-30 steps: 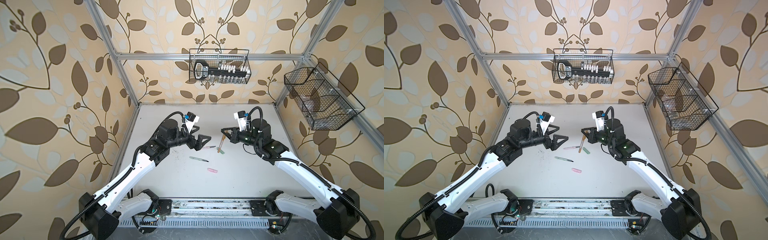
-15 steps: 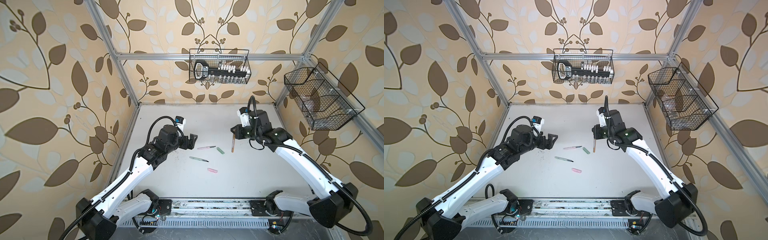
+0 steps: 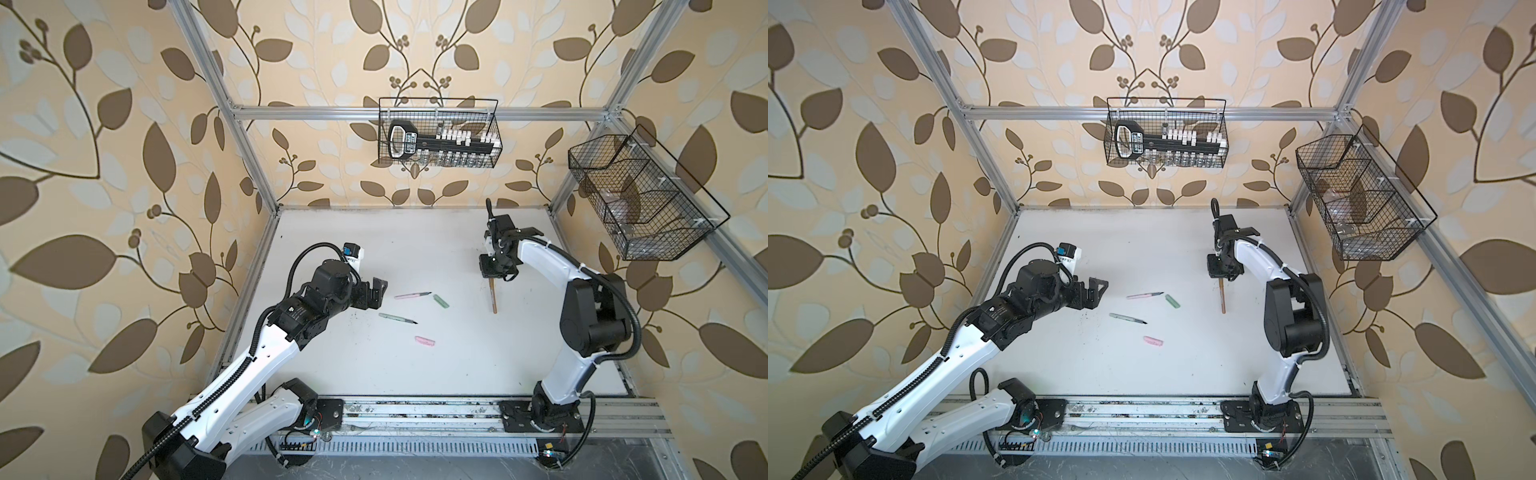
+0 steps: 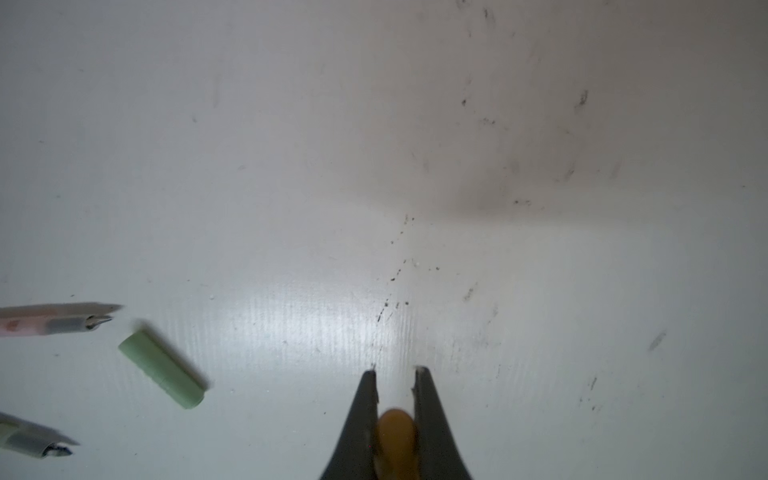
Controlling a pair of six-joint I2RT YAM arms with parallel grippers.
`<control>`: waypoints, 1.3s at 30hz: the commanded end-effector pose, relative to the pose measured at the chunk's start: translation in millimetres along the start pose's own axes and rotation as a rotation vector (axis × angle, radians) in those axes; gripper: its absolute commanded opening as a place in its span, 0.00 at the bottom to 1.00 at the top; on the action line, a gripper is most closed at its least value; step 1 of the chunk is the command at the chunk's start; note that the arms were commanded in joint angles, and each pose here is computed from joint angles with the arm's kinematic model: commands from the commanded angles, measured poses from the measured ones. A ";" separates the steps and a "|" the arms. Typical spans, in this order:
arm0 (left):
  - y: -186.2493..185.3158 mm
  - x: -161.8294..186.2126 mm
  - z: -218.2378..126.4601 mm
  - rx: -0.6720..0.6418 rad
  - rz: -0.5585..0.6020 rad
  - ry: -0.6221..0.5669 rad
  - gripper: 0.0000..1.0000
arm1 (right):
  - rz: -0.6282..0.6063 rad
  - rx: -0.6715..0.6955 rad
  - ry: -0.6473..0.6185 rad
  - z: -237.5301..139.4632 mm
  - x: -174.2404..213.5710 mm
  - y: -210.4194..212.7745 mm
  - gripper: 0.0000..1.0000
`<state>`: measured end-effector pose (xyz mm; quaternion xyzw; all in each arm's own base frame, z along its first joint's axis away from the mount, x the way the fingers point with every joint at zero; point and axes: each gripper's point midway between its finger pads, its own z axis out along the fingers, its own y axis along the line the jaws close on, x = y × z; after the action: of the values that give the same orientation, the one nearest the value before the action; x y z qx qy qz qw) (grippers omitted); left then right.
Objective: Insert the pens into the pen caps
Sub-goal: 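Lower the capped orange pen onto the table and open the right gripper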
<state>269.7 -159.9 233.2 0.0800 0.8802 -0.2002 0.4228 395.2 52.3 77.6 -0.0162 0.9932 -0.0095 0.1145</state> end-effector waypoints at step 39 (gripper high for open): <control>22.7 -4.3 -1.2 -0.138 -0.053 -0.020 0.99 | -0.035 0.098 -0.065 1.8 -42.5 -39.7 0.51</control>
<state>274.8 -143.3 208.9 0.0293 0.9012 -0.1577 0.4026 435.2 9.2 44.3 -0.0260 0.9931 -0.0561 0.0992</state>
